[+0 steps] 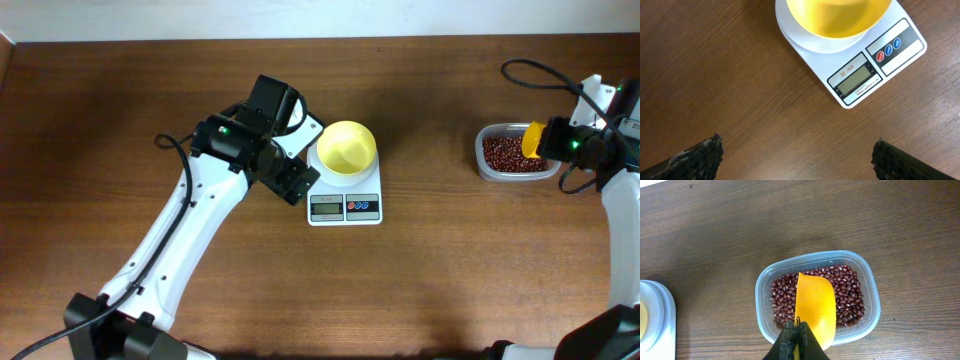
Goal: Scoop item into bowl and weigh 50g on scale
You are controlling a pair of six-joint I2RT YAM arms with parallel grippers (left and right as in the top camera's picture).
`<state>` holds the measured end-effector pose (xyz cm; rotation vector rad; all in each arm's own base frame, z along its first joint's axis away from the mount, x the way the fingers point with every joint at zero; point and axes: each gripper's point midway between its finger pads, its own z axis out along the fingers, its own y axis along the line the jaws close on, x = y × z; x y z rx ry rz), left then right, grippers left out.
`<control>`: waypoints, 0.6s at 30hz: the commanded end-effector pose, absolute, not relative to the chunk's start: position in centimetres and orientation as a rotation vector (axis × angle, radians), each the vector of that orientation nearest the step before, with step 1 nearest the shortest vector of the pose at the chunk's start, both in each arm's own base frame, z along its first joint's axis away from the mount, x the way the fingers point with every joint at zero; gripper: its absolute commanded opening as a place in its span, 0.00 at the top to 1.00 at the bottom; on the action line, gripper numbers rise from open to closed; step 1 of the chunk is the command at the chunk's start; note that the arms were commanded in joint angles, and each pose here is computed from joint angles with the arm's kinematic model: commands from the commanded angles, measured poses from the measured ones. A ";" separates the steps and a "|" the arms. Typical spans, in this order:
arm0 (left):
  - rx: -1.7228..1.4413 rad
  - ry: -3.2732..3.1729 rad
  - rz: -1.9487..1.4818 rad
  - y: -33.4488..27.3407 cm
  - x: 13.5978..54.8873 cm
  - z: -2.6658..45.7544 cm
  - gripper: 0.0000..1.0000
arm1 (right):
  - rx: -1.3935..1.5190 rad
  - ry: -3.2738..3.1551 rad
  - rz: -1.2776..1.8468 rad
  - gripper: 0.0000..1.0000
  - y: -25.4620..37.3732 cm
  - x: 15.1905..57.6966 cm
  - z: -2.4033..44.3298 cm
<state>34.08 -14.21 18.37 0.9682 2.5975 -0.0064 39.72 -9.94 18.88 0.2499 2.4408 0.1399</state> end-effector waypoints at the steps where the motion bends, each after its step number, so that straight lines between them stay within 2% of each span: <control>1: 0.973 2.583 0.003 -13.9 33.9 18.8 0.01 | 0.222 2.414 0.156 0.96 -9.8 40.3 19.8; 14: 0.986 2.573 -0.071 -14.8 33.8 18.8 0.01 | 0.200 2.404 0.213 0.96 -9.0 40.4 20.0; 18: 1.077 2.632 -0.068 -16.3 33.0 16.2 0.01 | 0.200 2.404 0.213 0.96 -9.0 40.4 20.0</control>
